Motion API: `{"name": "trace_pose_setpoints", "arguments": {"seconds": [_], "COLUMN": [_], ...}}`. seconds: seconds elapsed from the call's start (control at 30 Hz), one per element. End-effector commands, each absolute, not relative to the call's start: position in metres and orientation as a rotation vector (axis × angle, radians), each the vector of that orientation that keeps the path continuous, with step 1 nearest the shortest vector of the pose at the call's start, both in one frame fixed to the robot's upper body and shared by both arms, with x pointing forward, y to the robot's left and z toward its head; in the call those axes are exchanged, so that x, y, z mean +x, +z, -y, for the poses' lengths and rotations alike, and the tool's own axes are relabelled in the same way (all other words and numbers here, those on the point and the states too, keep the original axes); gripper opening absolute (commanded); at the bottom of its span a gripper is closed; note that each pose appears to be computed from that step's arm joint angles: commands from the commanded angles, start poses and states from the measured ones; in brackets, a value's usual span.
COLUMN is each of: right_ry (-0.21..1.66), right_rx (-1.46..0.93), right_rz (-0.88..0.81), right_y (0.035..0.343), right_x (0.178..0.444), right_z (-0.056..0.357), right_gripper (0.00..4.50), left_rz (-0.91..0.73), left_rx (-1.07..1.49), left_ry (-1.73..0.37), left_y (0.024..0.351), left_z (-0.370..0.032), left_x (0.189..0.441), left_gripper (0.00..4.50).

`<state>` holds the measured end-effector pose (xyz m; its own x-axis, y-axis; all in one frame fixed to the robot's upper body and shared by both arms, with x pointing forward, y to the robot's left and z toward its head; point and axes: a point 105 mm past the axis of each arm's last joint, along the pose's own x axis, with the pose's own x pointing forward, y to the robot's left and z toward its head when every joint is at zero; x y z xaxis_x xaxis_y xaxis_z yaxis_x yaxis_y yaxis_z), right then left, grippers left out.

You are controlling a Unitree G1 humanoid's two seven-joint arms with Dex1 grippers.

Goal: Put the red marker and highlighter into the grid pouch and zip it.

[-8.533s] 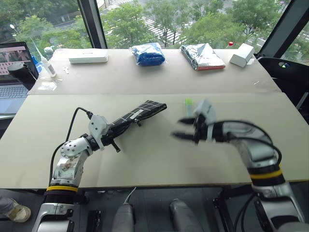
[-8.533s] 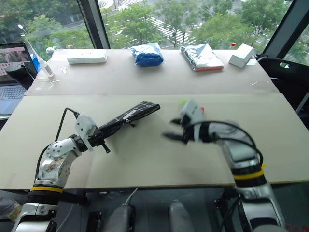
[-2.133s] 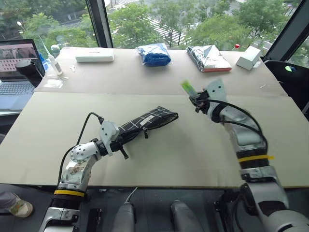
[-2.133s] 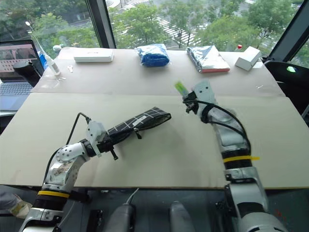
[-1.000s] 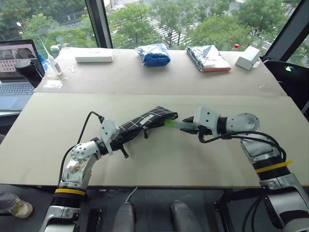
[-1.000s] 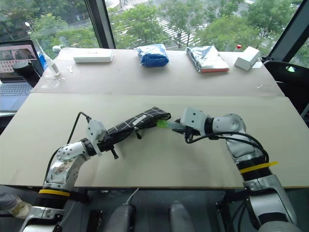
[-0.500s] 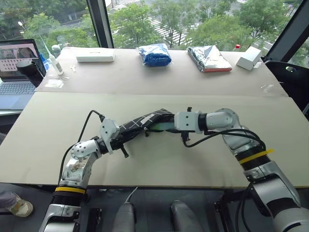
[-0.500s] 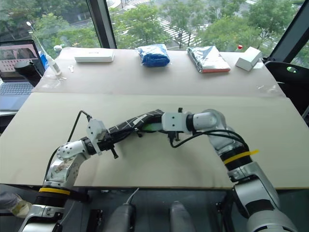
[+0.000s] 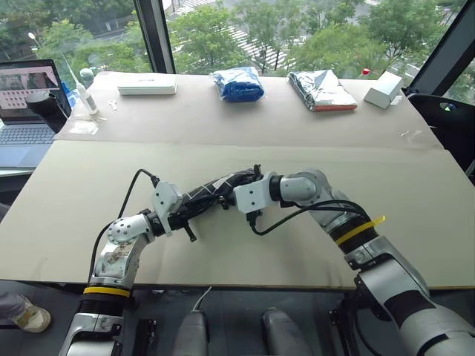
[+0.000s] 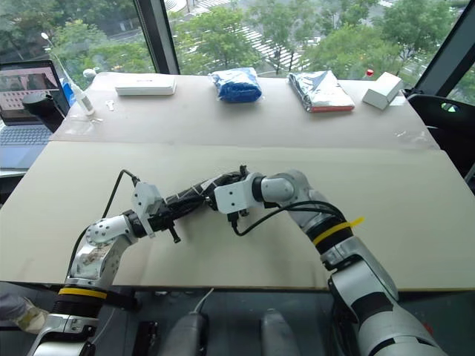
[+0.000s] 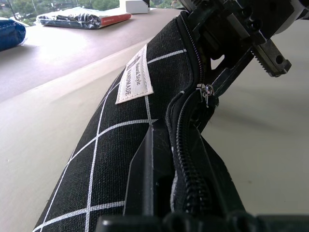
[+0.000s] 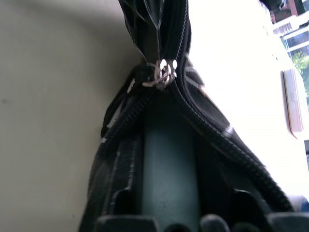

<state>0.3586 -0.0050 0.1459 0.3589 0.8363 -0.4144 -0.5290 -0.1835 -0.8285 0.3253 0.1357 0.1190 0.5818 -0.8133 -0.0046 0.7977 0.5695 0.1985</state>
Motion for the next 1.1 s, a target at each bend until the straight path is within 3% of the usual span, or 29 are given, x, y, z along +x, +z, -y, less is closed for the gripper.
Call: {"name": "trace_pose_setpoints", "arguments": {"seconds": [0.03,0.27,0.37,0.5,0.63,0.8,0.9,1.1], "right_ry": [1.160,1.117,1.147,1.318,1.348,1.349,1.233,1.110], "right_rx": [-1.224,-0.954,-0.748,-0.387,-0.255,-0.201,-0.256,-0.256], "right_rz": [0.439,0.382,0.284,0.101,-0.021,-0.189,-0.223,-0.246], "right_y": [0.175,0.201,0.210,0.213,0.197,0.160,0.127,0.107], "right_x": [0.369,0.381,0.380,0.350,0.328,0.303,0.312,0.328], "right_z": [0.004,0.041,0.065,0.107,0.124,0.113,0.090,0.048], "right_gripper": [3.26,3.26,3.26,3.26,3.26,3.26,3.26,3.26], "left_rz": [0.141,0.130,0.131,0.130,0.128,0.127,0.129,0.137], "left_rx": [0.193,0.207,0.206,0.202,0.204,0.208,0.206,0.204], "left_ry": [-0.953,-0.959,-0.961,-0.962,-0.956,-0.944,-0.943,-0.944], "left_y": [0.131,0.127,0.127,0.127,0.126,0.126,0.127,0.129], "left_z": [-0.133,-0.131,-0.130,-0.129,-0.130,-0.132,-0.132,-0.130], "left_x": [0.324,0.323,0.323,0.322,0.322,0.323,0.324,0.326], "left_gripper": [0.00,0.00,0.00,0.00,0.00,0.00,0.00,0.00]}}
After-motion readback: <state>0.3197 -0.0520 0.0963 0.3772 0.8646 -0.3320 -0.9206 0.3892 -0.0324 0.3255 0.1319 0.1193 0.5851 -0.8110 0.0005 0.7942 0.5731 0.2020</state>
